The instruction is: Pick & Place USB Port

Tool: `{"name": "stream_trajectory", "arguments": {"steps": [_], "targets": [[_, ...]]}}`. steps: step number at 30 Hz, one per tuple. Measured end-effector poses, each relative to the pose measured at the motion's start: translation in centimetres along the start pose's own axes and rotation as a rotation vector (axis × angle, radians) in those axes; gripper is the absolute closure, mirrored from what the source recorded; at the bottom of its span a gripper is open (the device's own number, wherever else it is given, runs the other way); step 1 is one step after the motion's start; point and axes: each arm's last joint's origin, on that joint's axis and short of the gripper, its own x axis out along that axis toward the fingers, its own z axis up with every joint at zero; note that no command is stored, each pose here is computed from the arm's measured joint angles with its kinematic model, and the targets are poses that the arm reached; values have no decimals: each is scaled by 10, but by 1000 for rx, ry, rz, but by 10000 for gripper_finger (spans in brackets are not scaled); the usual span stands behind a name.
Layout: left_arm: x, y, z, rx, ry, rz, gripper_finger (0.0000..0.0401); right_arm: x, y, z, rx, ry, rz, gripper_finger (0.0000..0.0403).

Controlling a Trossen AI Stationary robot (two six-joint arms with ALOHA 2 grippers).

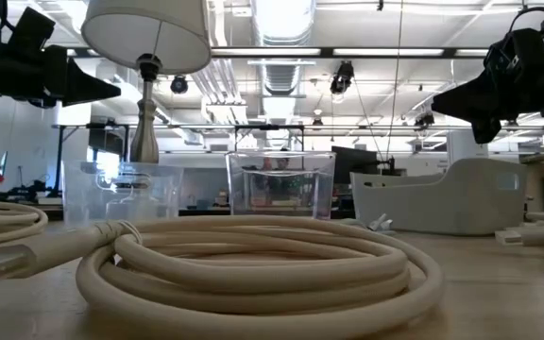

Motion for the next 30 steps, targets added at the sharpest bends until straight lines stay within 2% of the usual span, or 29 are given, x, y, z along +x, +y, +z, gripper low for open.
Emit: {"name": "stream_trajectory", "arguments": {"steps": [8,21,30], "targets": [[0,0,0,0,0,0,295,0,0,0,0,0,0,316],[0,0,0,0,0,0,295,0,0,0,0,0,0,335],[0,0,0,0,0,0,295,0,0,0,0,0,-1,321]]}}
